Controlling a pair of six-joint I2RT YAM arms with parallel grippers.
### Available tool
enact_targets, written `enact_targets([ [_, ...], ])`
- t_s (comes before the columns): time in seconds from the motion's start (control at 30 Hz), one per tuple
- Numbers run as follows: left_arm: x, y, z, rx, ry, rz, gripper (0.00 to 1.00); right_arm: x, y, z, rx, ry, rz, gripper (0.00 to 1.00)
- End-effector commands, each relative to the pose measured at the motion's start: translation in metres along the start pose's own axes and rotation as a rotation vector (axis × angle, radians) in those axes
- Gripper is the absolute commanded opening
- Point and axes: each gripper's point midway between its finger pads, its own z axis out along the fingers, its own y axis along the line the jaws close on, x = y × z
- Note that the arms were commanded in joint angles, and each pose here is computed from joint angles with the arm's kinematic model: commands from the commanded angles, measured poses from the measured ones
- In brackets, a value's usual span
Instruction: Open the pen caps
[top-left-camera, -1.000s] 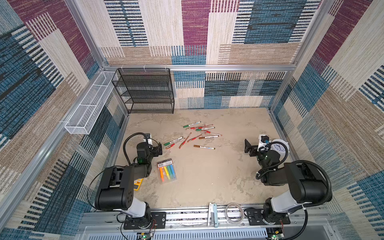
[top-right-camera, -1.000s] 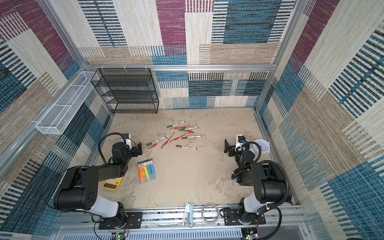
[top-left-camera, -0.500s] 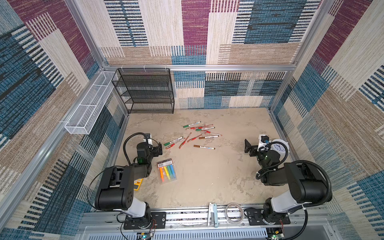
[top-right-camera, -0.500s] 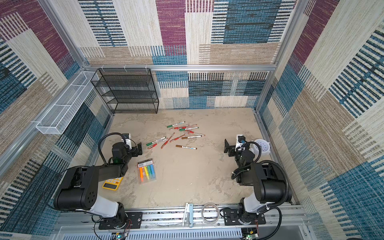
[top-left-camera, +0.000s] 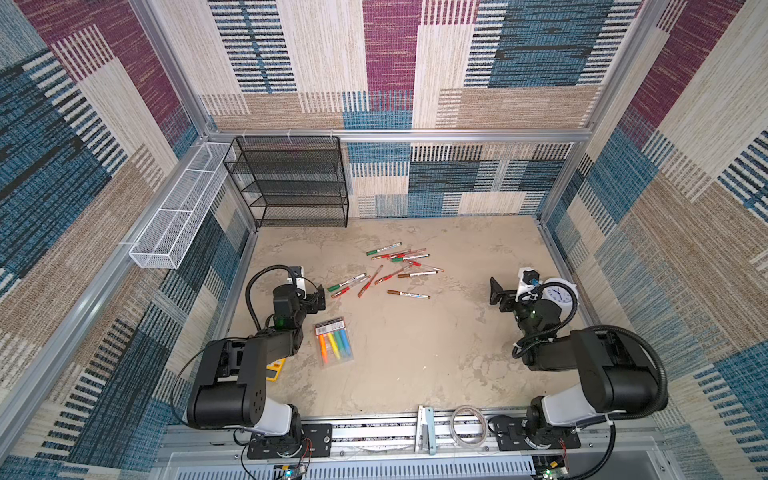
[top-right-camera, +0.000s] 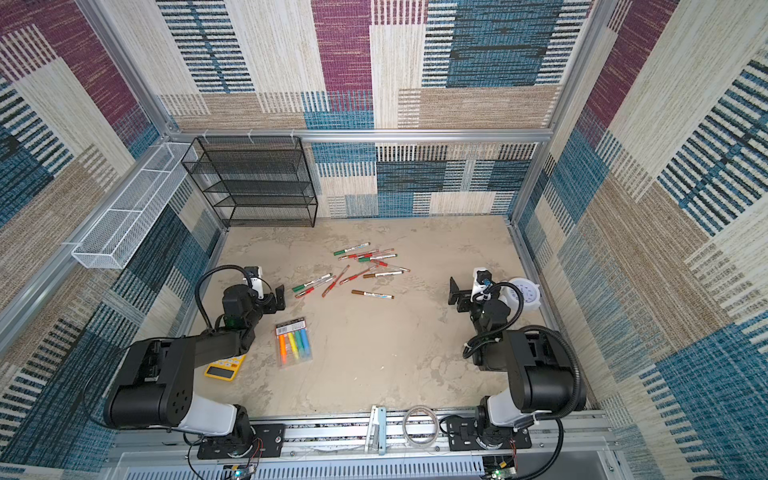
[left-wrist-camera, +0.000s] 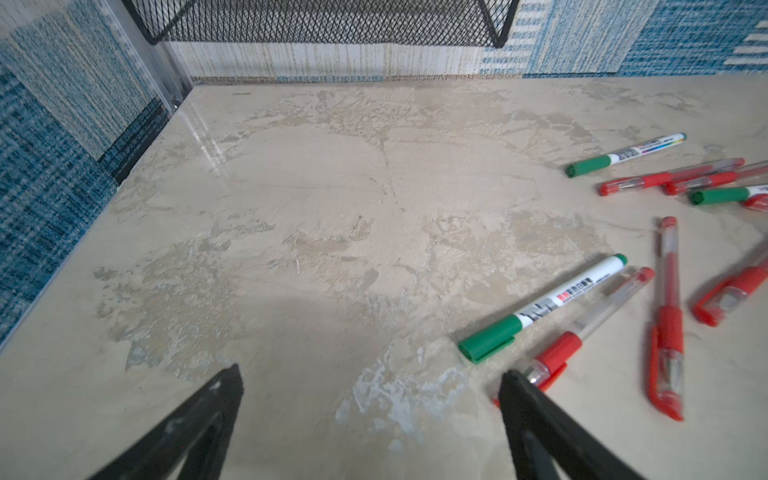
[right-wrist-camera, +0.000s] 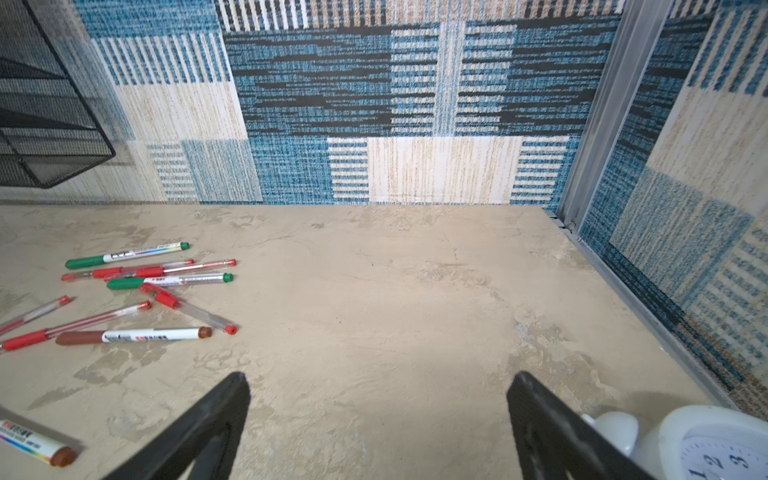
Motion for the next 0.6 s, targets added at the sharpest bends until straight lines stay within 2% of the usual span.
enact_targets([
  [0.0,-0.024,-0.010,-0.009,0.067,0.043,0.034,0.99,-0.015,-0.010,0.011,0.054,0.051,0.043,1.00],
  [0.07,-0.047,-0.017,-0.021,0.108,0.041,0.057,0.99,-0.030,-0.004,0.016,0.026,0.076,0.094,1.00],
  [0.23,-0.076,-0.032,-0.067,0.208,0.217,0.060,0.99,-0.059,0.033,0.025,-0.168,0.156,0.177,1.00],
  [0.37,-0.098,-0.033,-0.112,0.221,0.211,0.074,0.99,-0.076,0.069,0.037,-0.287,0.228,0.174,1.00],
  [0.47,-0.094,-0.033,-0.131,0.227,0.207,0.063,0.99,-0.080,0.098,0.049,-0.370,0.287,0.137,1.00],
  [0.57,-0.081,-0.042,-0.142,0.321,0.202,0.036,0.99,-0.070,0.135,0.060,-0.482,0.385,0.074,0.99],
])
